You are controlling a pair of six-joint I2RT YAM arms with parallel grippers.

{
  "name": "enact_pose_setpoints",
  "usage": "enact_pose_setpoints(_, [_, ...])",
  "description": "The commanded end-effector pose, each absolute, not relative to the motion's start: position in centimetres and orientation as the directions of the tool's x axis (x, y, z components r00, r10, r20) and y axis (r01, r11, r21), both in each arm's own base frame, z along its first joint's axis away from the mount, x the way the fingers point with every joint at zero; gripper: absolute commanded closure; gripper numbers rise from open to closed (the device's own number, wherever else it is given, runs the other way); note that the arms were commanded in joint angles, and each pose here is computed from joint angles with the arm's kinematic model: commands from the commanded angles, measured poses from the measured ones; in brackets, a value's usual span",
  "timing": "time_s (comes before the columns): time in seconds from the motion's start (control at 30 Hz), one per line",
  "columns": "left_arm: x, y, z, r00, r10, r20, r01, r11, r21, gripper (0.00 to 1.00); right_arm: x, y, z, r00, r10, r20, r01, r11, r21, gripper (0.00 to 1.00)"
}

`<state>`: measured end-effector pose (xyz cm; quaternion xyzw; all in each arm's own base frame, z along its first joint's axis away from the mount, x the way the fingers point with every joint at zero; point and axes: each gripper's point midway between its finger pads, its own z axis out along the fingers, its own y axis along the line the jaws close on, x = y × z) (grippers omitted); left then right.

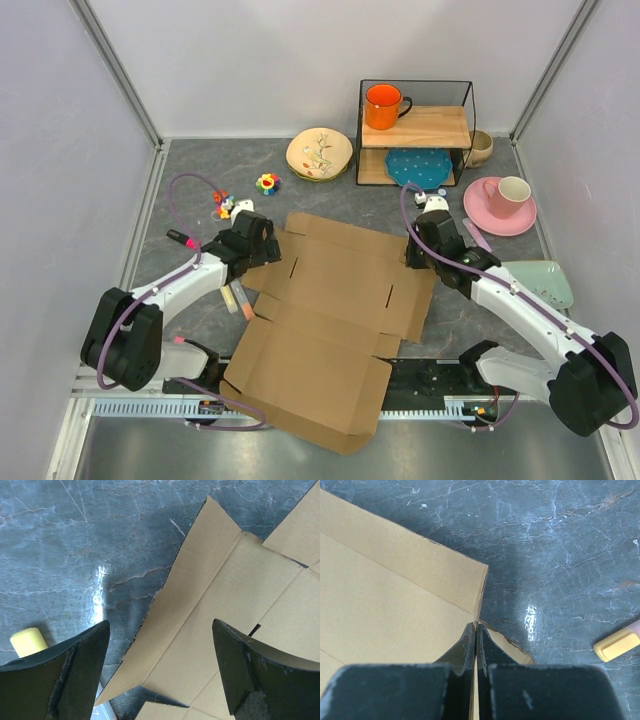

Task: Fold the paper box

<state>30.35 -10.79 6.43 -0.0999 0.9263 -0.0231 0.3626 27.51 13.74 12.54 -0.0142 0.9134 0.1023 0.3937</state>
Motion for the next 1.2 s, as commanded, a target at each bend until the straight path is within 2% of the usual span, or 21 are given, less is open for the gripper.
enact_pose_setpoints(0.0, [30.9,-12.2,6.5,-0.711,-0.213,-0.67,-0.11,0.975,-0.193,0.12,26.7,14.1,12.7,-0.701,0.028,-0.713,-0.15,0.971,0.185,1.0])
enact_pose_setpoints(0.1, [30.6,-12.7,6.3,-0.717,-0.217,-0.662,-0.091,0.972,-0.219,0.24,26.7,14.2,12.9,-0.697,0.03,-0.716,-0.152,0.97,0.189,1.0])
enact_pose_setpoints(0.13, [30.4,-12.8,6.1,-0.722,-0.214,-0.658,-0.084,0.971,-0.224,0.34,26.7,14.2,12.9,-0.696,0.031,-0.717,-0.152,0.97,0.19,1.0])
enact_pose_setpoints(0.2, [30.3,-13.4,6.2,-0.723,-0.22,-0.655,-0.063,0.965,-0.255,0.41,26.8,14.2,13.1,-0.691,0.034,-0.722,-0.151,0.97,0.189,0.99])
enact_pose_setpoints(0.23, [30.2,-13.6,6.2,-0.723,-0.222,-0.654,-0.057,0.963,-0.264,0.5,26.8,14.1,13.6,-0.682,0.039,-0.731,-0.15,0.97,0.191,0.99])
enact_pose_setpoints(0.37, [30.1,-14.6,6.9,-0.709,-0.233,-0.666,-0.009,0.947,-0.322,0.66,27.1,13.9,14.7,-0.661,0.053,-0.749,-0.138,0.972,0.19,0.98])
enact_pose_setpoints(0.53, [30.7,-16.0,8.5,-0.669,-0.244,-0.702,0.062,0.923,-0.38,0.84,27.9,13.4,18.3,-0.596,0.095,-0.798,-0.11,0.974,0.198,0.77])
enact_pose_setpoints(0.57, [30.7,-16.2,8.6,-0.674,-0.241,-0.699,0.071,0.92,-0.385,0.87,28.1,13.2,18.9,-0.585,0.101,-0.805,-0.101,0.976,0.195,0.66])
enact_pose_setpoints(0.6, [31.2,-16.5,9.2,-0.654,-0.249,-0.714,0.087,0.913,-0.398,0.93,28.2,13.1,19.4,-0.579,0.102,-0.809,-0.094,0.977,0.19,0.6])
enact_pose_setpoints(0.67, [31.6,-17.2,10.0,-0.627,-0.254,-0.737,0.12,0.903,-0.414,0.97,28.8,12.3,21.5,-0.542,0.111,-0.833,-0.062,0.983,0.171,0.5])
enact_pose_setpoints(0.77, [32.1,-18.1,10.8,-0.569,-0.302,-0.765,0.156,0.874,-0.461,0.98,29.7,12.5,24.9,-0.472,0.126,-0.872,-0.077,0.98,0.183,0.42])
enact_pose_setpoints(0.83, [31.9,-18.3,10.1,-0.55,-0.323,-0.77,0.159,0.865,-0.476,0.98,30.8,13.6,26.5,-0.439,0.128,-0.889,-0.12,0.973,0.199,0.39])
enact_pose_setpoints(0.93, [32.1,-18.7,10.0,-0.526,-0.335,-0.782,0.176,0.856,-0.485,0.98,32.2,16.7,26.3,-0.47,0.067,-0.88,-0.243,0.949,0.203,0.38])
enact_pose_setpoints(1.17, [31.3,-19.9,10.0,-0.439,-0.148,-0.886,0.327,0.893,-0.311,0.98,34.3,21.9,23.2,-0.51,-0.058,-0.858,-0.442,0.874,0.203,0.37])
